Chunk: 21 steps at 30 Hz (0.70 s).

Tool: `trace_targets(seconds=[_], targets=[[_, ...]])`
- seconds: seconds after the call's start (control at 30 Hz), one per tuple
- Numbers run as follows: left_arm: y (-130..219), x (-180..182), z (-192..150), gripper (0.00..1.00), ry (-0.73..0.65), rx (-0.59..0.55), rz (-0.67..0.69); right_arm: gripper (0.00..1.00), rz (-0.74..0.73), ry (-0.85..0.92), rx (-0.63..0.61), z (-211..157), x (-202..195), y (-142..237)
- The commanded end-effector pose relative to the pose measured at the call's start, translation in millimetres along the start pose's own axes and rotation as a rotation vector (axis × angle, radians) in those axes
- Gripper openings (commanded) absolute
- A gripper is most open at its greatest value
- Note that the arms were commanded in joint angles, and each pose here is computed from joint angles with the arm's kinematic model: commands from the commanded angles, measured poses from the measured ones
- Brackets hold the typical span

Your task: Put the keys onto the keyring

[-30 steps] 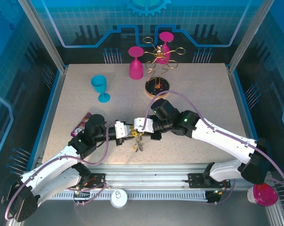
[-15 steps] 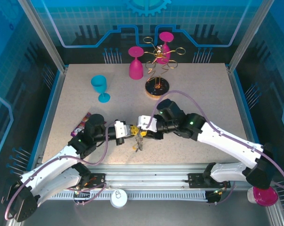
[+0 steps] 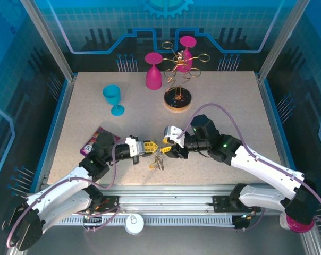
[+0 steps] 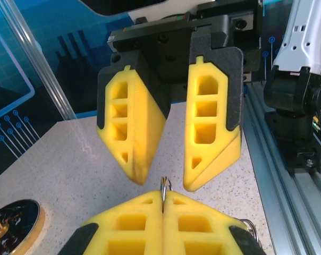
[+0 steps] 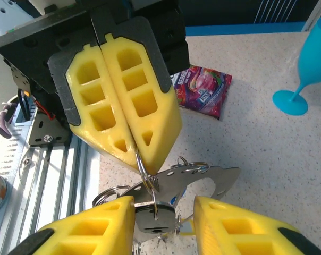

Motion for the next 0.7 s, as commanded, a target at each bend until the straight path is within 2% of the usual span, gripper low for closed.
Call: trace_targets(seconds=[0.0,0.2,0.37,0.5,0.6,0.67], targets=[[1,-4,13,0.0,-0.015,-0.07,-0.022,0.32,0.041,0.006,-0.056,12,5,-1],[1,-4,15,0.0,-0.007,-0.083,-0.024,0.21,0.054,0.019,-0.067,15,6,-3],[1,-4,16,0.0,-0.002,-0.09,-0.023,0.17,0.076,0.03,-0.077,19,8,-5],[1,-3,17,0.0,0.0,-0.092,-0.018,0.01,0.087,0.042,-0.079,22,10,-5],[1,1,14,0.0,-0.003,-0.079,0.01,0.0,0.069,0.054,-0.063,22,8,-2],[1,5,10,0.14,-0.01,-0.051,0.034,0.0,0.053,0.07,-0.036,20,7,0]])
Point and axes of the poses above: each hand's point on the last joint's axis, 136 mm out from that joint toward the fingers, its own y axis back along the fingers, its own x axis along the line the jaws close on, z = x × y, the point moved 1 cm from there along y, back along the fingers, and after that the axes turned 10 degrees about -y, right-handed, at the moved point
